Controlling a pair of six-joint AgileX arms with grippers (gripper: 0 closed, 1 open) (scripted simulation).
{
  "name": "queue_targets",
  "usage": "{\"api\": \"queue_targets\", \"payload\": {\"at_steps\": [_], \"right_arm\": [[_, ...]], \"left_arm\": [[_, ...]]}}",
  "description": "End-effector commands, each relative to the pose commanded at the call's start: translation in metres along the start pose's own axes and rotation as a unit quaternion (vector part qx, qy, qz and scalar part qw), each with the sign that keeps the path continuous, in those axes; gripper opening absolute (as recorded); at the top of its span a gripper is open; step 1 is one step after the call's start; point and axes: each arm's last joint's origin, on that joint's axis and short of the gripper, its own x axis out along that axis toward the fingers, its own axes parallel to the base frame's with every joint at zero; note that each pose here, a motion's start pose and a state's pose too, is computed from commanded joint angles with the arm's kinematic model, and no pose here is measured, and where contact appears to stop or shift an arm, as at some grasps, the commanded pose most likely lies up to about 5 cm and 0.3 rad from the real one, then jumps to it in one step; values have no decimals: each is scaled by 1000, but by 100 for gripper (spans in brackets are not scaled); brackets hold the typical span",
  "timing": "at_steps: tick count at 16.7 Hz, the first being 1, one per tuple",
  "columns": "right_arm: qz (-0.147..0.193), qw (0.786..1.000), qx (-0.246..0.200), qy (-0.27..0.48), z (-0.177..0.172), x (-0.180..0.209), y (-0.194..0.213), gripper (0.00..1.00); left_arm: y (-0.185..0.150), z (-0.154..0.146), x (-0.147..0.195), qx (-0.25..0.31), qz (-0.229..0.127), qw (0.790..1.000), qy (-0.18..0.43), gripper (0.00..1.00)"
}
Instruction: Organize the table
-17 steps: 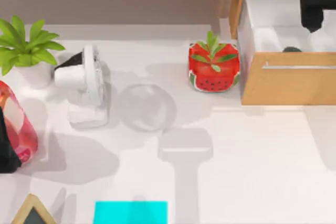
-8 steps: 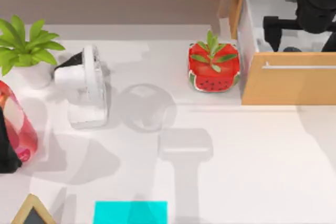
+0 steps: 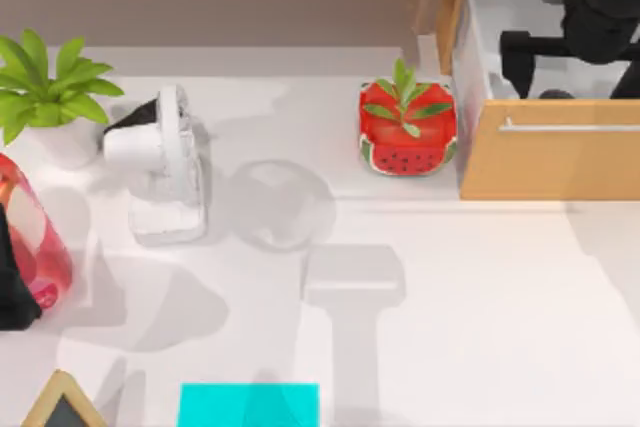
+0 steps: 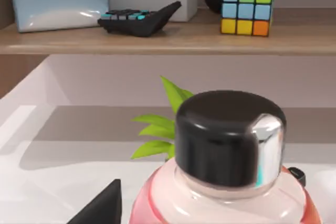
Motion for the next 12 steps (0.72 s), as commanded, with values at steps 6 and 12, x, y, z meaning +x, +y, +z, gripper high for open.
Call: {"api": "queue_targets", "payload": {"at_steps": [6, 12], "right_arm": [[0, 1000, 2, -1, -2, 5, -1, 100], [0, 1000, 1, -1, -2, 16, -1, 100]], "left_arm": [[0, 0, 0, 0, 0, 1000, 0, 100], [0, 0, 0, 0, 0, 1000, 0, 100]]}}
